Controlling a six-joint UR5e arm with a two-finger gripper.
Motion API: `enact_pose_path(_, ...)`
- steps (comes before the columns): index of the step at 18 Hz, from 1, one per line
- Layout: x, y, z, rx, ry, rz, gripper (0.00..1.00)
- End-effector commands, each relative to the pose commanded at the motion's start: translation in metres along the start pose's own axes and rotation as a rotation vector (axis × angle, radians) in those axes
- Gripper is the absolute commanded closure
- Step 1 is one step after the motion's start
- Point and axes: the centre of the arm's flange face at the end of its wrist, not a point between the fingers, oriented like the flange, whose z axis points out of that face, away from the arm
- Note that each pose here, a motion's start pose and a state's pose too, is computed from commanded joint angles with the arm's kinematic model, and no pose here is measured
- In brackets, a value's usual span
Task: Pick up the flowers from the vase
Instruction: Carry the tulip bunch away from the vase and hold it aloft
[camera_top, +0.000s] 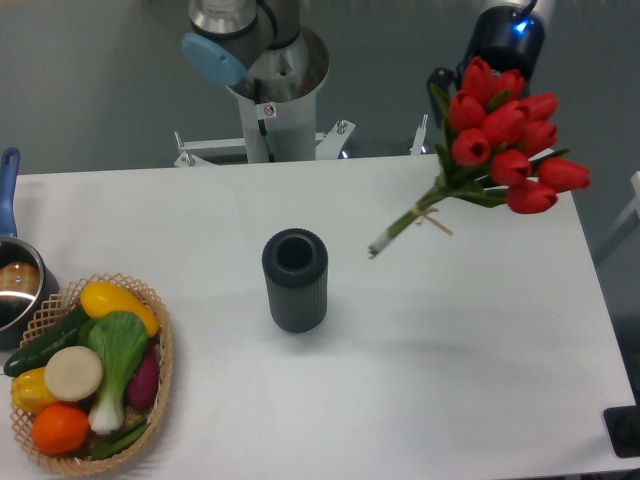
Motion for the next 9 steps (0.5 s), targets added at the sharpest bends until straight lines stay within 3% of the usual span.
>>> enact_pose_path(3, -0.011, 0.020, 0.004, -0.144, -0.066, 0.034, 1.00)
enact_pose_path(6, -0.022, 0.046, 0.004, -0.390, -0.178, 0.047, 1.00)
enact_pose_path(9, -0.021, 0.051, 0.026, -0.515, -0.186, 0.099, 1.00)
